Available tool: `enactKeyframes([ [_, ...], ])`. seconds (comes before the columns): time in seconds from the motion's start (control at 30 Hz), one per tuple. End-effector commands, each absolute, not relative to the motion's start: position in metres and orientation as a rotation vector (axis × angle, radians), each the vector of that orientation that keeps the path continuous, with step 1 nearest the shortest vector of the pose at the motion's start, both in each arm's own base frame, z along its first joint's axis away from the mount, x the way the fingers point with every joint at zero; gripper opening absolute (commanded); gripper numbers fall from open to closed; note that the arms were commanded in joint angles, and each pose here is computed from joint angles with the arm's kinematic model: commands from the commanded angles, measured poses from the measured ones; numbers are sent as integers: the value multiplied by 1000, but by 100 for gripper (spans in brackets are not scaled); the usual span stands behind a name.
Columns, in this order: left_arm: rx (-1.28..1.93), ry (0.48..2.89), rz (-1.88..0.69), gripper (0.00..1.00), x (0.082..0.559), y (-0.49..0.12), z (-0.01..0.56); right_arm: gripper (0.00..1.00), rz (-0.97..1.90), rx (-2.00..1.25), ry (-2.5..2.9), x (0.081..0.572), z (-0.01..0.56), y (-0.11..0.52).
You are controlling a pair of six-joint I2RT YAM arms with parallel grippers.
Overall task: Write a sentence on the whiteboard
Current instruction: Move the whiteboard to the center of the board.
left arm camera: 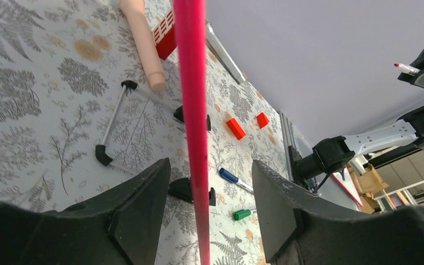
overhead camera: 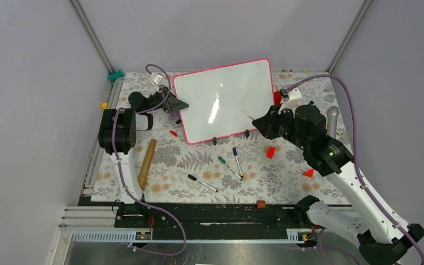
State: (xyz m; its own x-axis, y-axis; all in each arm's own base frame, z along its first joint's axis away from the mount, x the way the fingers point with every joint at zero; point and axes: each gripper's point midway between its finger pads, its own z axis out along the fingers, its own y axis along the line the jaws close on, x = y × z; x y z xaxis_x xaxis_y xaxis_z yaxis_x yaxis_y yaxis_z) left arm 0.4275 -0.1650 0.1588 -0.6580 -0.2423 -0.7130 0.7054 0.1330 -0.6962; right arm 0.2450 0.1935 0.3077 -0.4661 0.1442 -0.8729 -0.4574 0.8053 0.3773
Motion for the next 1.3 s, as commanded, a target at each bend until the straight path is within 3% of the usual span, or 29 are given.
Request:
enactKeyframes([
  [0.0,570,1568,-1542,57,442,-163,182,0,701,-239,1881,247,319,190],
  [0.53,622,1492,-1503,59,487,-163,196,0,703,-243,1874,241,320,186],
  [0.67,637,1473,-1478,49,491,-163,193,1,700,-243,1877,241,319,186],
  [0.87,623,1491,-1497,46,488,-167,186,1,700,-243,1878,242,319,187],
  [0.97,643,1487,-1484,34,481,-168,185,1,701,-242,1877,241,319,186],
  [1.27,652,1495,-1485,32,472,-173,178,1,701,-239,1869,237,318,183],
])
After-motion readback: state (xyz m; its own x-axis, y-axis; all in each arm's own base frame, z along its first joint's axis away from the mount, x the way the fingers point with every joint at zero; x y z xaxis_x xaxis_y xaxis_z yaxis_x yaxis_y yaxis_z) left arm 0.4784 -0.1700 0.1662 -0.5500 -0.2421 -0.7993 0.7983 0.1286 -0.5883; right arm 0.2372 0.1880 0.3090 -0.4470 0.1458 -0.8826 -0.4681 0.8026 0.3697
